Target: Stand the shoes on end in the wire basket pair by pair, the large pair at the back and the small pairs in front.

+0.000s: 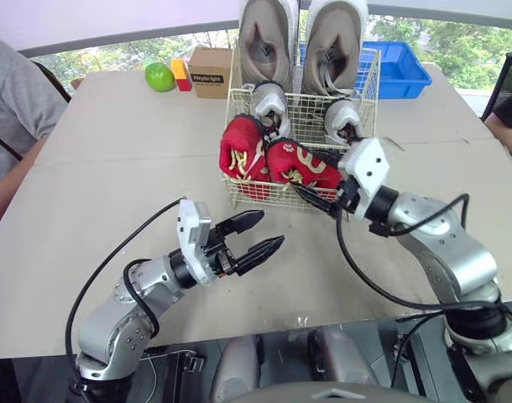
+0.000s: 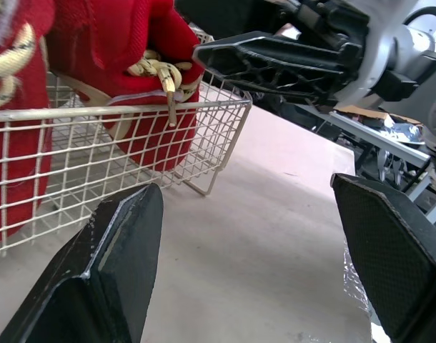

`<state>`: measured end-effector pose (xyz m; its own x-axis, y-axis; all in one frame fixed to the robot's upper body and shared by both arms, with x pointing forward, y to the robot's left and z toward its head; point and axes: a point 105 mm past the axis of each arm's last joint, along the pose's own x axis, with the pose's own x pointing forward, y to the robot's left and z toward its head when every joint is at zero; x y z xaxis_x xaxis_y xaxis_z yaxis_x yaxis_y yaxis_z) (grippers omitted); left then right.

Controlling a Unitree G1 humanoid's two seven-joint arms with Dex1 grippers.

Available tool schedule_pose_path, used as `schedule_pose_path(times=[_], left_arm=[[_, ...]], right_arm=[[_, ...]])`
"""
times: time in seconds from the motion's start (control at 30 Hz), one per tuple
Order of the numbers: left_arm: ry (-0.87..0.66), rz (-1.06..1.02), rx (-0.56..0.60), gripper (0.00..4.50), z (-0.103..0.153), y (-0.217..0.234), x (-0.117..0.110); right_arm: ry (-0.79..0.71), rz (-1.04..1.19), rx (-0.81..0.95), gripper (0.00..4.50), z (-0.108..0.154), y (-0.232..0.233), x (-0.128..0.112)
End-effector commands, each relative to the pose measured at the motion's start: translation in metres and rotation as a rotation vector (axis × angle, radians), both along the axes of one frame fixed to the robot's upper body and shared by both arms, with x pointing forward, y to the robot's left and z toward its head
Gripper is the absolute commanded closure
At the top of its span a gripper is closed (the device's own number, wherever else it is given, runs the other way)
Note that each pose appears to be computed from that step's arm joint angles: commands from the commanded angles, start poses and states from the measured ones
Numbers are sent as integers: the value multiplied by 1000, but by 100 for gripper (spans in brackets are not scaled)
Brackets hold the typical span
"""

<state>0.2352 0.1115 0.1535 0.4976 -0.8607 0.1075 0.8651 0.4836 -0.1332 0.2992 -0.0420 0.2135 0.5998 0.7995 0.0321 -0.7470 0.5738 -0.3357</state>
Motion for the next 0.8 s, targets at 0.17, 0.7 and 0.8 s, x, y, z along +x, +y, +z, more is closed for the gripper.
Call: schedule_pose_path(times=[0.17,0.7,0.8], left_arm=[[-51,7,-7,42,13,-4,-7],[-26,-4,-12,42,14,-3,-2],[-29,-17,-14,42,16,-6,1]], right_arm=[[-57,-67,-62,171,7,5,17],[-10,-358,231,441,18,-52,-16],[52,-507,247,441,6,-72,-13]])
